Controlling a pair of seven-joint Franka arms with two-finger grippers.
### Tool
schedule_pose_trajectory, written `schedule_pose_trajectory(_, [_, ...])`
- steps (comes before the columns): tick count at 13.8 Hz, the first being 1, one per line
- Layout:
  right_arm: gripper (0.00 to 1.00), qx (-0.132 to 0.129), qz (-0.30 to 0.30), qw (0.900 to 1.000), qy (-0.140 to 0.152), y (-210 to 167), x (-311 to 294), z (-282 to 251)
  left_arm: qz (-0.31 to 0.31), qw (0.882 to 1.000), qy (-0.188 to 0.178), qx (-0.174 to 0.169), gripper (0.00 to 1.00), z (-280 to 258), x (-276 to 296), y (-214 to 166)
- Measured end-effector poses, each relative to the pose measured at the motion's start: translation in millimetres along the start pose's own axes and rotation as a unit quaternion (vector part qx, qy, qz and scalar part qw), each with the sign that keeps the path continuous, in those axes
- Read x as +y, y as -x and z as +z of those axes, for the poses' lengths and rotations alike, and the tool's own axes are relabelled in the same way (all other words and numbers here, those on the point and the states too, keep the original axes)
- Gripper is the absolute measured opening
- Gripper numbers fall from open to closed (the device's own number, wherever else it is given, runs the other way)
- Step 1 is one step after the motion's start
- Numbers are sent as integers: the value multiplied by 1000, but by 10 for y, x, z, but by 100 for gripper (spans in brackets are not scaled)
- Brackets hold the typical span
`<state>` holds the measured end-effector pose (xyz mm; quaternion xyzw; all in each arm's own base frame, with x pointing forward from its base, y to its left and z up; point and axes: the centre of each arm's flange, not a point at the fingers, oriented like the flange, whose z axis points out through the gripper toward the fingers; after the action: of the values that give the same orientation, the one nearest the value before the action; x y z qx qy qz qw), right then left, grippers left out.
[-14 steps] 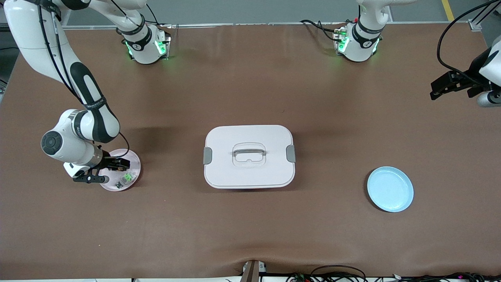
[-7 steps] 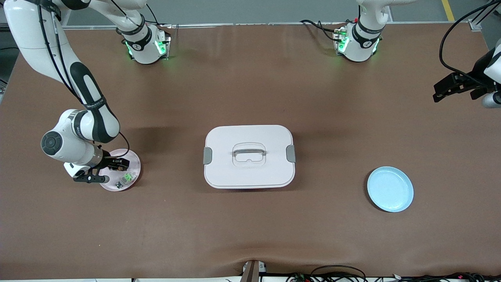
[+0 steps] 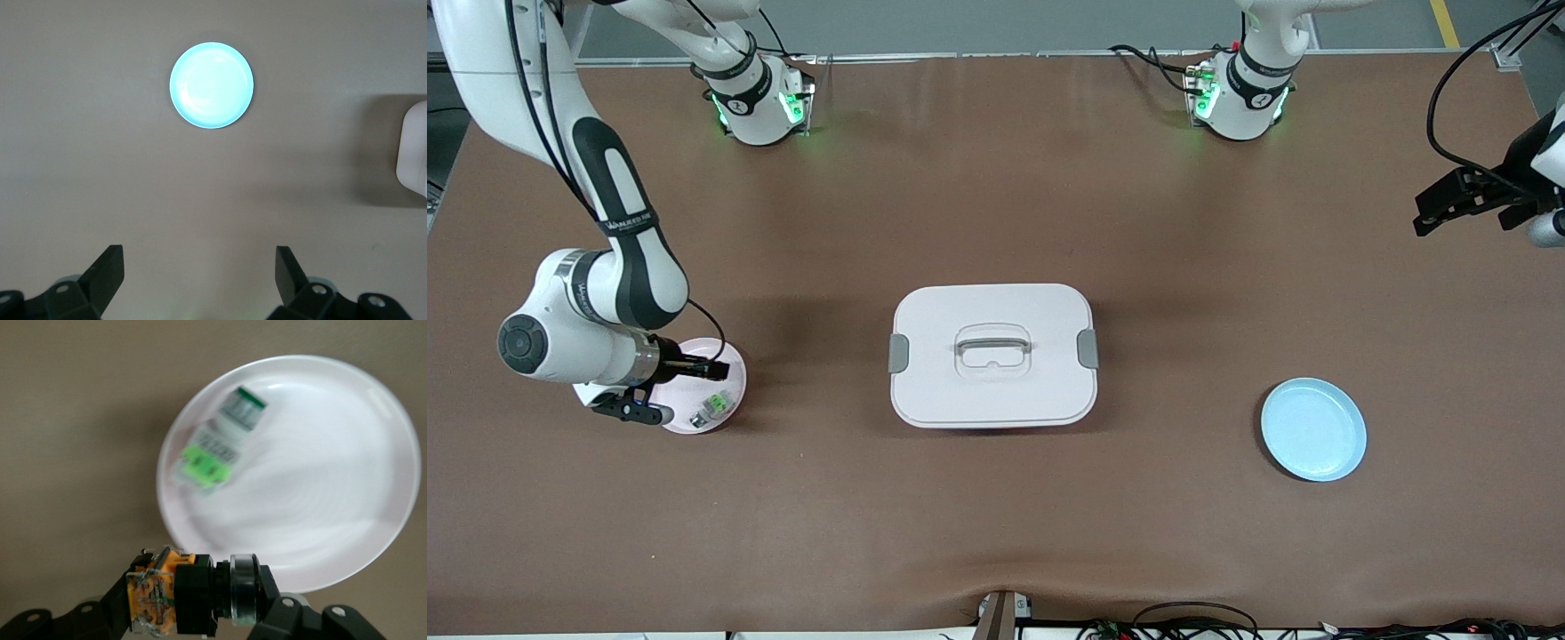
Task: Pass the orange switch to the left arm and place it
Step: 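Lift the switch over the white box with the right gripper while the left gripper approaches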
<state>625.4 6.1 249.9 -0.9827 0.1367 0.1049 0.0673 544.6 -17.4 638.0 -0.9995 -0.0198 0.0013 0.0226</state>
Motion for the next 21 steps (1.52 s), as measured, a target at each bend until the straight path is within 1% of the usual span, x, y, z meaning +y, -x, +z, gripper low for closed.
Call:
schedule_pose_trajectory(2, [74,-22,37,999,-30,88,-251,-142,0,1000,0,1,100,22,-4,-11])
schedule_pose_trajectory(4, [74,-35,71,995,-55,141,-480,-270,0,1000,0,1,100,48,-1,-22])
schedule_pose_trajectory(5, [74,-36,89,993,-62,175,-613,-328,0,1000,0,1,100,59,1,-27])
schedule_pose_trajectory(7, [74,-37,130,989,-64,305,-992,-438,0,1000,0,3,100,66,6,-37])
schedule_pose_trajectory(9, [74,-33,171,983,-63,507,-1560,-606,2,1000,3,12,100,51,34,-55])
schedule_pose_trajectory(11, [74,-28,207,975,-77,730,-2113,-854,7,1000,25,17,100,49,132,-74])
schedule_pose_trajectory(14, [74,-46,251,960,-119,960,-2587,-1171,16,996,79,25,100,16,292,-101])
schedule_pose_trajectory(16, [74,-56,290,945,-137,1045,-2762,-1316,20,993,111,25,100,-16,409,-105])
schedule_pose_trajectory(19, [74,-71,350,921,-156,1248,-3100,-1519,19,984,175,6,100,45,668,-135])
schedule_pose_trajectory(21, [74,-76,383,905,-169,1389,-3386,-1648,3,981,193,-11,100,119,846,-157])
